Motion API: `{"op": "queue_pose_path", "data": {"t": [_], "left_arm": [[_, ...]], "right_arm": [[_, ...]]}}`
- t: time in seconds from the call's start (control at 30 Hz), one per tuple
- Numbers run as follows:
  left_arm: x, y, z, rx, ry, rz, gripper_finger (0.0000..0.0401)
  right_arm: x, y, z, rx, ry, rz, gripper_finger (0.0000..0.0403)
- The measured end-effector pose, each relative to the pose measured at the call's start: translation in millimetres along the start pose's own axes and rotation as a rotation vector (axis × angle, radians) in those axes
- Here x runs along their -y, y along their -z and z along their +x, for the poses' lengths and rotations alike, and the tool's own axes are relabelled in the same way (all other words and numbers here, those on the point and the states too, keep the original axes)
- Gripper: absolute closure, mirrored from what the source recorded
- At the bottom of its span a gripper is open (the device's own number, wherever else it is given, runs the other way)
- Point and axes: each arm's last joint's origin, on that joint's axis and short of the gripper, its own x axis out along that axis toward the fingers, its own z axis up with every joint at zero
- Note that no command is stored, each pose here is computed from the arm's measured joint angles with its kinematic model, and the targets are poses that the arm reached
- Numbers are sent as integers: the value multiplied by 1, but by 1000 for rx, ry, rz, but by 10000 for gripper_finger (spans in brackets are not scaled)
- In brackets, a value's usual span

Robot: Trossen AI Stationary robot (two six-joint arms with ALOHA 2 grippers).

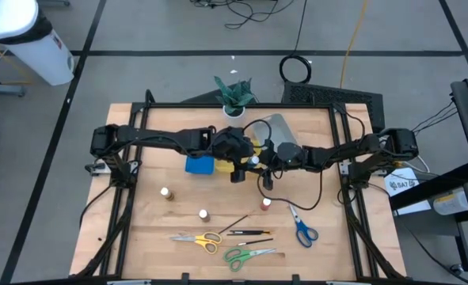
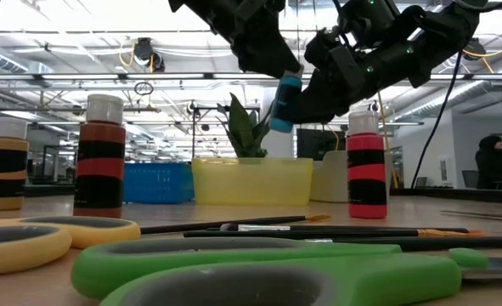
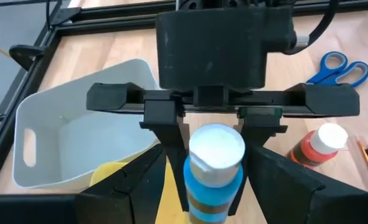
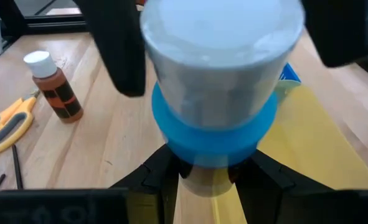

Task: Pick & Place Paint Supplies
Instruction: Put the blue paint bottle into the blue bin

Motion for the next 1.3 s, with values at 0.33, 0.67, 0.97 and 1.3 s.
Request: {"op": "queue_pose_path", "data": {"t": [0.33,0.67,0.97,1.3], "left_arm": [[3,-1,0,9,4,-15,184],[4,-1,0,12,52,-18,279],[5,1,10,14,55,-48,176],[4,-1,10,36,28,-35,173]], "right_arm": [[0,0,0,-5,-1,0,280],[0,1,0,-7,-6,-2,280],[-1,0,0,2,-4,-17,280],[-2,1,0,-7,-5,-17,280]]}}
